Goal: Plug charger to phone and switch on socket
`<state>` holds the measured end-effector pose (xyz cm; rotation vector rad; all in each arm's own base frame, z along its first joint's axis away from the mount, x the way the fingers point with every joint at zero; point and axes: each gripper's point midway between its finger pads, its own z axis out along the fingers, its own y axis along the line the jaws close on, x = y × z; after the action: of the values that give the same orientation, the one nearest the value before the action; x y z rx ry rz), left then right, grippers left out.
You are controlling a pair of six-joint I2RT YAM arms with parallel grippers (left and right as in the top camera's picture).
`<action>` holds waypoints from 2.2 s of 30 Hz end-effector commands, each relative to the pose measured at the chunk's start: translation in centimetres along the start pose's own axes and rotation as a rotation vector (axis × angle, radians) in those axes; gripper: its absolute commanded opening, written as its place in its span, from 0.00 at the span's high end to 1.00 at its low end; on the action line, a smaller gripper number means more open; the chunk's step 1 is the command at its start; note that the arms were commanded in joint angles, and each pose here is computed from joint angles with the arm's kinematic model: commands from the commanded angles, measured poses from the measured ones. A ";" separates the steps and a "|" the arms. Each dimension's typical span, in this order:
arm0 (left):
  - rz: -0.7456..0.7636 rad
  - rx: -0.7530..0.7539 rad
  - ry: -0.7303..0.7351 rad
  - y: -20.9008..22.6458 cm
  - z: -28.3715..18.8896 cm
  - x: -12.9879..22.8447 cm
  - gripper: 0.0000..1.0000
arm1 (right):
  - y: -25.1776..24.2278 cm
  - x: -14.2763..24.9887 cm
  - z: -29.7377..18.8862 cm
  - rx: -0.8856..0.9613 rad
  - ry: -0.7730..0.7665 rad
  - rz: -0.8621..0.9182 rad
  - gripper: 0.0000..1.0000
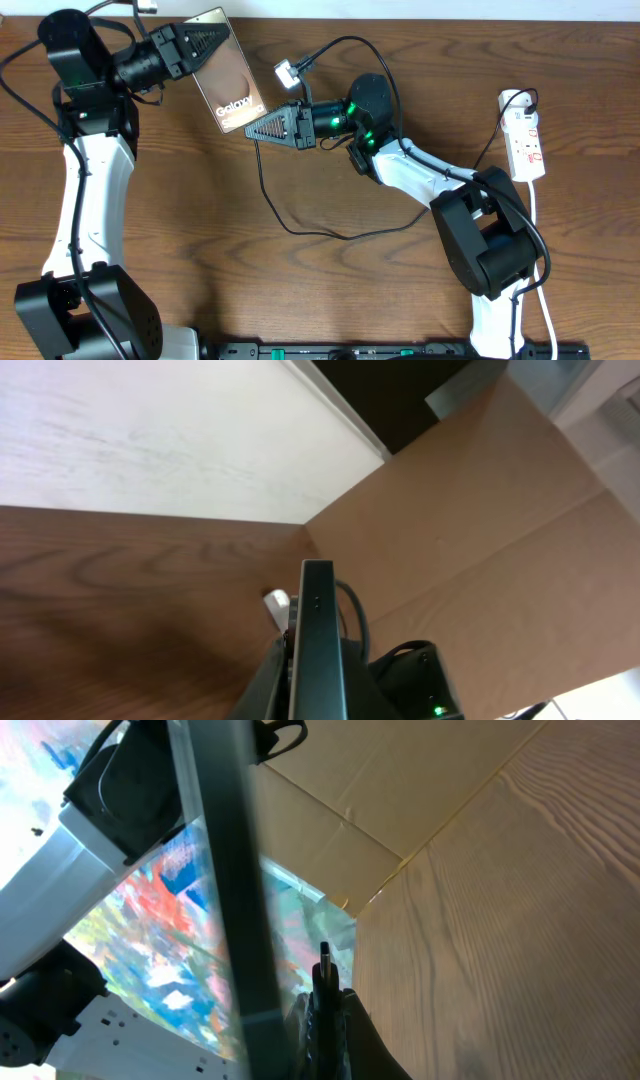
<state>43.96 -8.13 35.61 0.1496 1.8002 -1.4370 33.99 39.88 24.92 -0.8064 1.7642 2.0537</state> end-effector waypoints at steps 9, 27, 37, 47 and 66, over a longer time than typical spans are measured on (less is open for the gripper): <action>-0.038 0.033 -0.019 -1.3 -0.3 -0.9 0.93 | 1.1 -0.5 -0.1 -0.023 0.024 -0.059 0.99; -0.076 0.010 -0.042 -0.4 -2.0 -1.7 0.93 | 4.2 2.1 0.9 -0.144 0.152 -0.279 0.99; -0.069 0.037 -0.006 -0.9 -2.0 -1.1 0.93 | 4.1 1.5 1.0 -0.132 0.116 -0.283 0.99; -0.054 0.061 0.025 -1.4 -1.6 -0.5 0.92 | 3.9 0.9 1.0 -0.117 0.083 -0.281 0.99; -0.008 0.076 0.041 -1.8 -0.8 0.0 0.93 | 3.8 0.7 1.0 -0.114 0.074 -0.281 0.99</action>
<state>42.90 -7.95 36.76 0.1724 1.7917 -1.5242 30.69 39.96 26.44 -1.1001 1.5341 2.0029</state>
